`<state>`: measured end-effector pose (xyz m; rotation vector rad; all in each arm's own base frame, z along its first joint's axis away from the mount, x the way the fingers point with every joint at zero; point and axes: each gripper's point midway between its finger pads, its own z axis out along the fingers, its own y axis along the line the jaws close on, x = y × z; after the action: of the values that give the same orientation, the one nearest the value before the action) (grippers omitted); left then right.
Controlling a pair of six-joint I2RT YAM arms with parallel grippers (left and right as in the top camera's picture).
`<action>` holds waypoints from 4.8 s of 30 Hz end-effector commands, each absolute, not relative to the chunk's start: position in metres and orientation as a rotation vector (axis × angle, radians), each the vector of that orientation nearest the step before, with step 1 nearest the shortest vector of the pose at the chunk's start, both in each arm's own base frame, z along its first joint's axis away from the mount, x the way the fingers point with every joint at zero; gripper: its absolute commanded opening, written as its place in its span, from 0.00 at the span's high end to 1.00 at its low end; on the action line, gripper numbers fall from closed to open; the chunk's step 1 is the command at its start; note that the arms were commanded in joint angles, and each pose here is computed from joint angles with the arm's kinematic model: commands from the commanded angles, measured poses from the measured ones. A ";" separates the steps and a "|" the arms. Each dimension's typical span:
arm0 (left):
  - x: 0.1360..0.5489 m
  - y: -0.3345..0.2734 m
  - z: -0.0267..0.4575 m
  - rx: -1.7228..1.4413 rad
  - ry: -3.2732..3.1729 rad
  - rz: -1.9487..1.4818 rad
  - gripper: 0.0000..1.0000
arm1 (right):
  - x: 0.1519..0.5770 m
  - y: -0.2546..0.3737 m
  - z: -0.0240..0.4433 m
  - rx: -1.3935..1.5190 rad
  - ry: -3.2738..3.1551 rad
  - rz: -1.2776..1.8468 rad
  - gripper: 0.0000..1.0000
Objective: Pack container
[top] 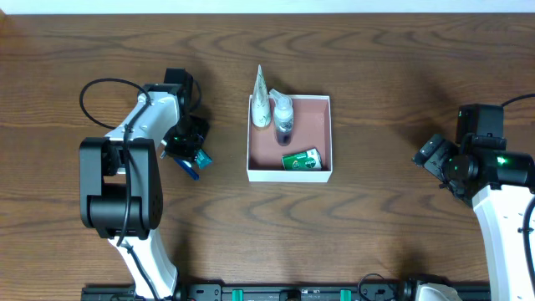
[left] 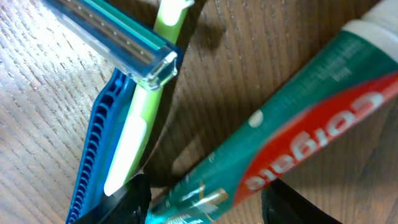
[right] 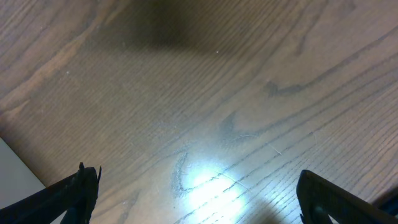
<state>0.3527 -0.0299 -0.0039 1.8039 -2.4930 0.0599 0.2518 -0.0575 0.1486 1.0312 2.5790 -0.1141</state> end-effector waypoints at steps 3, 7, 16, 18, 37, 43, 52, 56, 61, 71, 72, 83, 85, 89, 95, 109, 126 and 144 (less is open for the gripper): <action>0.348 -0.023 -0.013 1.833 -2.488 0.004 0.52 | 0.252 -0.061 0.150 1.061 2.561 -0.117 0.01; 0.352 -0.023 -0.012 1.841 -2.499 0.022 0.65 | 0.252 -0.061 0.150 1.061 2.561 -0.117 0.01; 0.357 -0.015 -0.007 1.858 -2.487 0.069 0.73 | 0.252 -0.061 0.150 1.061 2.561 -0.117 0.01; 0.363 -0.013 -0.001 1.839 -2.514 0.103 0.73 | 0.252 -0.061 0.150 1.061 2.561 -0.117 0.01; 0.460 -0.003 0.143 1.331 -3.256 0.412 0.73 | 0.252 -0.061 0.150 1.061 2.561 -0.117 0.01; 0.476 -0.016 0.174 1.208 -3.383 0.451 0.73 | 0.252 -0.061 0.150 1.061 2.561 -0.117 0.01; 0.457 -0.016 0.162 1.083 -3.365 0.339 0.69 | 0.252 -0.061 0.150 1.061 2.561 -0.117 0.01; 0.458 -0.016 0.156 0.949 -3.402 0.303 0.48 | 0.252 -0.061 0.150 1.061 2.561 -0.117 0.01; 0.460 -0.017 0.125 0.819 -3.377 0.242 0.30 | 0.252 -0.061 0.150 1.061 2.561 -0.117 0.01; 0.477 -0.027 0.070 0.573 -3.367 0.276 0.17 | 0.252 -0.061 0.150 1.061 2.561 -0.117 0.01; 0.478 -0.028 0.067 0.547 -3.369 0.283 0.17 | 0.252 -0.061 0.150 1.061 2.561 -0.117 0.01; 0.480 -0.050 0.062 0.174 -3.390 0.448 0.14 | 0.252 -0.061 0.150 1.061 2.561 -0.117 0.01; 0.479 -0.056 0.062 0.086 -3.392 0.466 0.12 | 0.252 -0.061 0.150 1.061 2.561 -0.117 0.01; 0.477 -0.065 0.060 -0.147 -3.403 0.435 0.12 | 0.253 -0.061 0.150 1.061 2.561 -0.117 0.01; 0.474 -0.069 0.046 -0.230 -3.370 0.416 0.12 | 0.252 -0.061 0.150 1.061 2.561 -0.117 0.01; 0.459 -0.067 0.038 -0.328 -3.304 0.391 0.12 | 0.252 -0.061 0.150 1.061 2.561 -0.117 0.01; 0.440 -0.072 0.022 -0.489 -3.234 0.378 0.11 | 0.252 -0.061 0.150 1.061 2.561 -0.117 0.01; 0.430 -0.093 0.002 -0.592 -3.171 0.338 0.11 | 0.252 -0.061 0.150 1.061 2.561 -0.117 0.01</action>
<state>0.4365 -0.0934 0.0184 -0.5558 -3.2159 0.3686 0.2517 -0.0575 0.1485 1.0313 2.5794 -0.1142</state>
